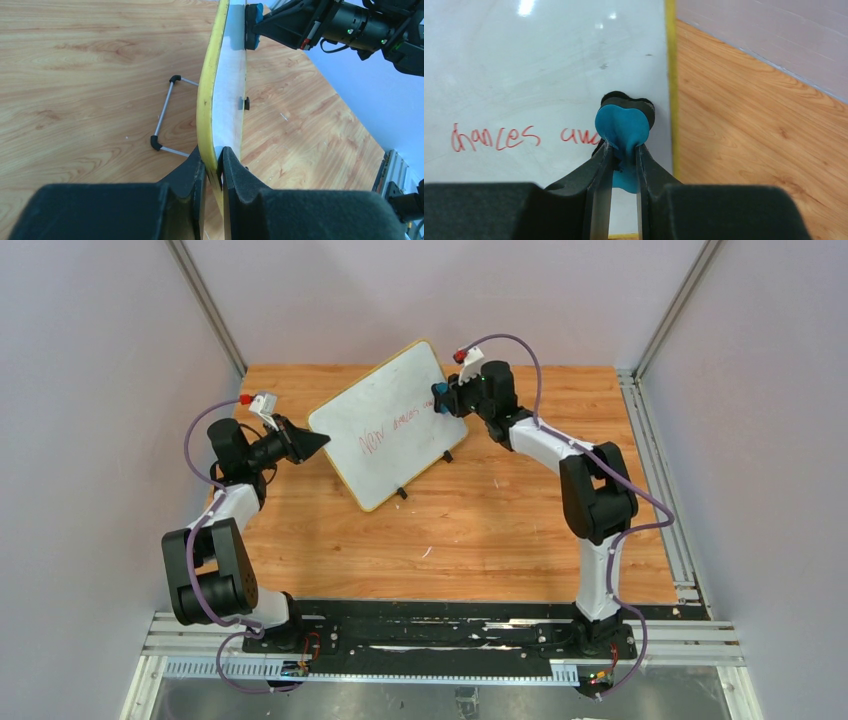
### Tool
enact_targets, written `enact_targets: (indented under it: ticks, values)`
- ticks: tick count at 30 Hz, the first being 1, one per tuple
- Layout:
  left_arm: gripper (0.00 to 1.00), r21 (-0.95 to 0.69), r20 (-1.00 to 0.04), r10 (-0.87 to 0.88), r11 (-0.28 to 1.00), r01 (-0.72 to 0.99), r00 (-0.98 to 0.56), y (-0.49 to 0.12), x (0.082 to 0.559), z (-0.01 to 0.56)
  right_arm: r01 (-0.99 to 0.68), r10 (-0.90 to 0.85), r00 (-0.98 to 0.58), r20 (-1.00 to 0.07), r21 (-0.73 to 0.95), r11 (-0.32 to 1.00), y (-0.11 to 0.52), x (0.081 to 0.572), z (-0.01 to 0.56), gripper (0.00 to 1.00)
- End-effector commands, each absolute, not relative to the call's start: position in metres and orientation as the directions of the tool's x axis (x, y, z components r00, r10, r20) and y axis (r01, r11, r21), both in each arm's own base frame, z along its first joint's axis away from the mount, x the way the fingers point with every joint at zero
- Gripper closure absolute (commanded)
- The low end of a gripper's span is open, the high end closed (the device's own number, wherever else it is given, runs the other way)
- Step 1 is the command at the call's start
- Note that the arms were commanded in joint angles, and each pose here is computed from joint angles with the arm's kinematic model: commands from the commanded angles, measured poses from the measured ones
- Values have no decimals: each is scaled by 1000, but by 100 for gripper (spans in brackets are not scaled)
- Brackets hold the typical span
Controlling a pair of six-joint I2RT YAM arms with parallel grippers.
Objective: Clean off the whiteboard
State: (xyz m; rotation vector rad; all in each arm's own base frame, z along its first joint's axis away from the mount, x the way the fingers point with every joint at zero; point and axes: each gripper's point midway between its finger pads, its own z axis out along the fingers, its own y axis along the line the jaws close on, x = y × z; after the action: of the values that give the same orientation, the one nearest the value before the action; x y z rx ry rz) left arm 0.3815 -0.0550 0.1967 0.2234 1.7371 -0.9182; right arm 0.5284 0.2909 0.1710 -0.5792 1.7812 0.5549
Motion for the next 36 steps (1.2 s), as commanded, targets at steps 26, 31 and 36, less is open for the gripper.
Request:
enact_targets:
  ticks: [26,31,36]
  values:
    - [100,-405,-902,-223,736,543,-370,-48,383,180,-599,-82,-275,-958,104,794,247,555,164,99]
    - [100,-405,-900,-217,740,538,-379,-48,381,177,-622,-89,-263,-961,98,777,262,536,166,99]
    - [100,-401,-901,-214,744,535,-378,-47,382,177,-618,-73,-267,-961,113,778,270,523,167,99]
